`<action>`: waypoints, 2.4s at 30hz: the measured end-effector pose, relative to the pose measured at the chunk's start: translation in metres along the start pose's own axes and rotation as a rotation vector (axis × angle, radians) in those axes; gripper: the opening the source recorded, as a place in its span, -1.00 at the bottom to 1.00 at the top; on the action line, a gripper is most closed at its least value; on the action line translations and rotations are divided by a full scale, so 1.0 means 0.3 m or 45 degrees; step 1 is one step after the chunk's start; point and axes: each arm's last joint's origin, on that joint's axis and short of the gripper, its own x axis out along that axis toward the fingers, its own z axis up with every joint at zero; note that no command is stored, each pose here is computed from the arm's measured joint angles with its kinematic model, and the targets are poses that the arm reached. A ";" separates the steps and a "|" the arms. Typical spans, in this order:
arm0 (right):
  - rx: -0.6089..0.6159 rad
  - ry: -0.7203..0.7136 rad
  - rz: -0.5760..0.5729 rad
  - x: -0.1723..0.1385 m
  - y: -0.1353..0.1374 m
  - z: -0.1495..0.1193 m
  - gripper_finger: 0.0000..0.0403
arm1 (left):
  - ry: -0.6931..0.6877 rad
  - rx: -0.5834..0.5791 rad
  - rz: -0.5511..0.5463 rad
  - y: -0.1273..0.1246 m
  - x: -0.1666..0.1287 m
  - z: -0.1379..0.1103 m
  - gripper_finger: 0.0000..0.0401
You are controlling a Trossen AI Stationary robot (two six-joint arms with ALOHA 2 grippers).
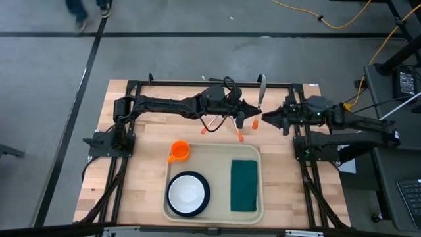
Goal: Set up tray
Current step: Put the orange knife on the green napkin
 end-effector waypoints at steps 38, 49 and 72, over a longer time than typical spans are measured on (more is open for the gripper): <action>-0.107 0.020 0.075 0.102 0.029 0.033 -0.88 | 0.000 -0.009 -0.004 0.006 -0.003 0.006 -0.97; -0.111 0.030 0.088 0.101 0.031 0.032 -0.88 | 0.003 -0.006 -0.004 0.007 -0.003 0.006 -0.93; -0.113 0.064 0.090 0.099 0.029 0.027 -0.88 | 0.036 0.002 -0.128 -0.005 -0.009 0.016 -0.48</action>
